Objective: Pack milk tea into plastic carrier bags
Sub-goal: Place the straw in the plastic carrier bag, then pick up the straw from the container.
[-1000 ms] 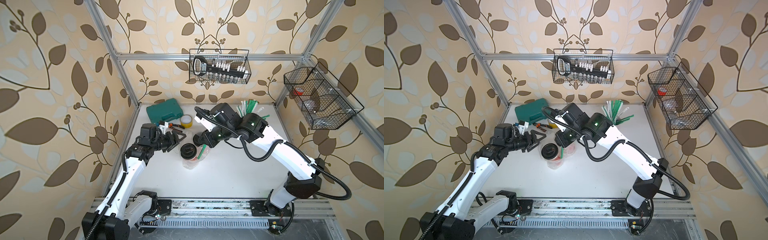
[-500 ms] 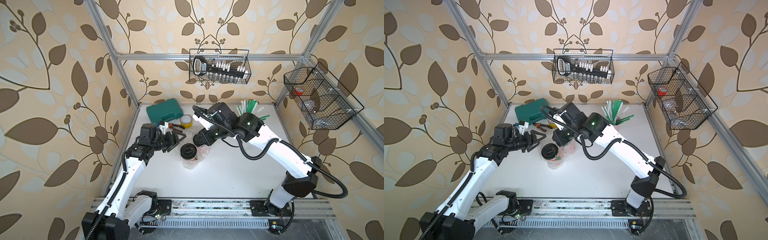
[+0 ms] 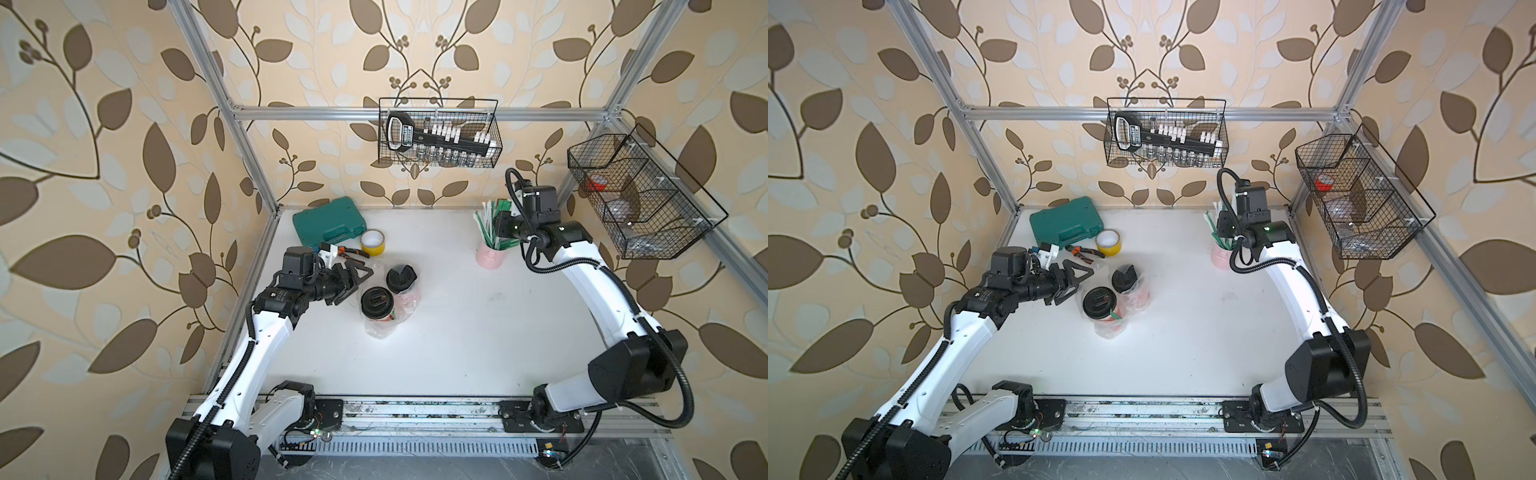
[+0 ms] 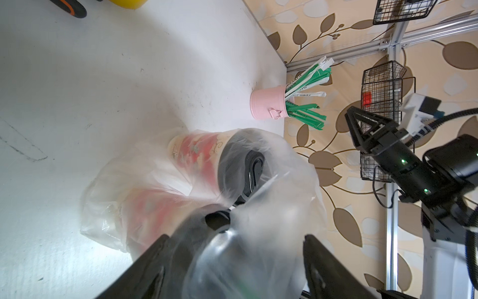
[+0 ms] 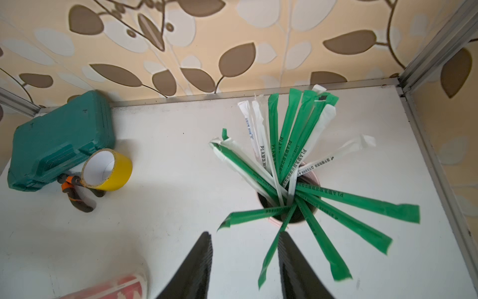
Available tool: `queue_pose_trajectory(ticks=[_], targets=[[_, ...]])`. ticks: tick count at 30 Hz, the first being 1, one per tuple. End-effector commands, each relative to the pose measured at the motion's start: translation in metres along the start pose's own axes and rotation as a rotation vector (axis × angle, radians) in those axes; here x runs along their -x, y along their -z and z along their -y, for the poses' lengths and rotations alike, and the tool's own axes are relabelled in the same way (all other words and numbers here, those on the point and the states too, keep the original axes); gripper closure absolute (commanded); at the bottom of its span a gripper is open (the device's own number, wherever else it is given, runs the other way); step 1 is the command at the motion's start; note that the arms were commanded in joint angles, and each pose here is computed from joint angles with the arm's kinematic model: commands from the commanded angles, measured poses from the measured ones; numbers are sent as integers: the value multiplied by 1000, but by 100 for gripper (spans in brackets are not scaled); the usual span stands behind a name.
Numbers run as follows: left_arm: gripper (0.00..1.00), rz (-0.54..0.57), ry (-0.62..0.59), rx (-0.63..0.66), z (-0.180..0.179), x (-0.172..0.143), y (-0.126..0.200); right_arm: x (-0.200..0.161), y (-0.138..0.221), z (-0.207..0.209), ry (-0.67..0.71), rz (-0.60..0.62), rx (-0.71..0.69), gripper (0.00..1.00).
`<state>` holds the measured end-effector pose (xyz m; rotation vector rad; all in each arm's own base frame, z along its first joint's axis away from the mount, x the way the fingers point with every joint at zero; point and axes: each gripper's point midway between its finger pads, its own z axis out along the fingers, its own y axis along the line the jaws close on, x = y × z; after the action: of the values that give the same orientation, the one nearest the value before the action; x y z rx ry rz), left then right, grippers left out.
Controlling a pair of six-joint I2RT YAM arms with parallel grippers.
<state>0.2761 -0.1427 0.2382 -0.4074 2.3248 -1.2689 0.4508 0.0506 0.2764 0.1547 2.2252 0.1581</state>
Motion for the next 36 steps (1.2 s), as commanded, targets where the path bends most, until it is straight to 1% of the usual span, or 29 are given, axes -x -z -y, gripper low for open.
queue_pose_trajectory(ticks=[1, 2, 5, 8, 10, 14, 19, 23, 26, 30, 36], targets=[[20, 12, -37, -22, 8, 2, 6, 24, -25, 1, -44, 54, 67, 59], [20, 12, -37, -20, 8, 2, 6, 27, -34, 3, -43, 58, 61, 60], [19, 13, -40, -17, 9, 2, 7, 31, -63, 8, -40, 45, 43, 67], [19, 12, -40, -15, 9, 3, 7, 32, -86, 7, -30, 25, 49, 69], [19, 12, -40, -14, 8, 3, 7, 35, -95, 8, -30, 30, 48, 72], [19, 13, -34, -12, 7, 2, 6, 38, -107, 8, -35, 28, 47, 73], [19, 18, -35, -13, 8, 3, 7, 33, -117, 11, -32, 13, 34, 80], [19, 16, -34, -13, 8, 3, 7, 27, -121, 15, -25, -1, 16, 82], [19, 17, -34, -11, 8, 3, 7, 25, -120, 15, -24, -3, 16, 89], [19, 18, -32, -12, 8, 3, 8, 30, -111, 15, -18, 15, 17, 96], [19, 17, -31, -11, 8, 3, 8, 41, -87, 14, -3, 54, 13, 99]])
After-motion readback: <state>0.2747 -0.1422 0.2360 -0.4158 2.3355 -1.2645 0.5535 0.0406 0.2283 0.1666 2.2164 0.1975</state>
